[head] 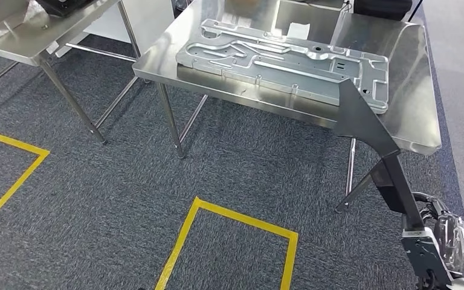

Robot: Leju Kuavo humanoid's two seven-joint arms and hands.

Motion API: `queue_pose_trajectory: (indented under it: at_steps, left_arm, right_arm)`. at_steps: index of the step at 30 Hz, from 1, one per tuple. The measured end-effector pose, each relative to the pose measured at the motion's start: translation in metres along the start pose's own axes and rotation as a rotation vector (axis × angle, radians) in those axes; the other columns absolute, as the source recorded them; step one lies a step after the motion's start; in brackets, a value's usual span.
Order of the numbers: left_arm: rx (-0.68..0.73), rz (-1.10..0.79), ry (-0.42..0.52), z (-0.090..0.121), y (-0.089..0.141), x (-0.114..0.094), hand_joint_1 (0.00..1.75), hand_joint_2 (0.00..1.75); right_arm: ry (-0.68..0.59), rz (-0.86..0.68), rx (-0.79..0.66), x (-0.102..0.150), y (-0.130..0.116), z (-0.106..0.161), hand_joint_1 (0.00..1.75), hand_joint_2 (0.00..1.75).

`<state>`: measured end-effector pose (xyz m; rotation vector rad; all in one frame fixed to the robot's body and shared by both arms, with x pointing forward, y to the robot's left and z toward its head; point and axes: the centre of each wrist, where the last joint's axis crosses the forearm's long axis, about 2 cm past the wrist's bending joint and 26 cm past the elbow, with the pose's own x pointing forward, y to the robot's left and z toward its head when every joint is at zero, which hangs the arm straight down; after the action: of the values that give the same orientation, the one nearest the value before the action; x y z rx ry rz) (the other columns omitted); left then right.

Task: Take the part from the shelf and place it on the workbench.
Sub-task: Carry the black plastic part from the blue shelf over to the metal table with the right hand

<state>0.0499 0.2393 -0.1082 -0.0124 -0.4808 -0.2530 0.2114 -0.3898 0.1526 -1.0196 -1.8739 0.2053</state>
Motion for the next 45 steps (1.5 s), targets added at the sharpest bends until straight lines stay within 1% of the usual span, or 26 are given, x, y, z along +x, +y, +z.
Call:
queue_pose_trajectory:
  at_steps: [5, 9, 13, 16, 20, 22, 24, 29, 34, 36, 38, 41, 45]
  left_arm:
    - [-0.008, -0.001, 0.012, 0.000, -0.002, 0.001, 0.00, 1.75]
    - [-0.005, -0.009, 0.027, 0.001, -0.002, -0.001, 0.00, 1.75]
    - [0.005, -0.022, 0.033, 0.000, 0.000, 0.000, 0.00, 1.75]
    - [0.005, -0.030, 0.035, 0.000, 0.000, 0.001, 0.00, 1.75]
    - [0.004, -0.038, 0.034, -0.001, 0.000, 0.003, 0.00, 1.75]
    - [0.004, -0.039, 0.037, -0.001, 0.000, 0.002, 0.00, 1.75]
    - [0.003, -0.040, 0.041, -0.001, 0.000, 0.002, 0.00, 1.75]
    - [0.008, -0.044, 0.042, -0.001, 0.003, 0.002, 0.00, 1.75]
    - [0.005, -0.040, 0.039, 0.000, 0.002, 0.001, 0.00, 1.75]
    - [0.002, -0.039, 0.036, 0.000, 0.001, 0.001, 0.00, 1.75]
    - [-0.004, -0.040, 0.029, -0.001, 0.001, 0.001, 0.00, 1.75]
    - [-0.012, -0.041, 0.017, -0.001, 0.001, 0.001, 0.00, 1.75]
    - [-0.012, -0.039, 0.012, 0.000, 0.001, 0.001, 0.00, 1.75]
  right_arm:
    - [-0.028, 0.056, -0.007, 0.005, 0.001, -0.011, 1.75, 1.75]
    - [-0.021, 0.171, 0.012, 0.004, -0.001, -0.019, 1.75, 1.75]
    - [-0.040, 0.391, 0.013, -0.002, -0.002, -0.033, 1.75, 1.75]
    - [-0.044, 0.559, 0.025, -0.008, -0.002, -0.039, 1.75, 1.75]
    - [-0.089, 0.875, 0.012, -0.016, -0.003, -0.055, 1.75, 1.75]
    - [-0.099, 0.959, 0.019, -0.021, 0.000, -0.061, 1.75, 1.75]
    - [-0.102, 0.997, 0.028, -0.026, 0.001, -0.066, 1.75, 1.75]
    - [-0.096, 1.012, 0.017, -0.031, -0.003, -0.082, 1.75, 1.75]
    - [-0.096, 0.943, 0.006, -0.035, -0.007, -0.080, 1.75, 1.75]
    - [-0.104, 0.869, -0.004, -0.035, -0.009, -0.081, 1.75, 1.75]
    - [-0.117, 0.735, -0.008, -0.034, -0.012, -0.082, 1.75, 1.75]
    - [-0.141, 0.541, -0.024, -0.024, -0.016, -0.085, 1.75, 1.75]
    - [-0.169, 0.420, -0.018, -0.009, -0.021, -0.093, 1.75, 1.75]
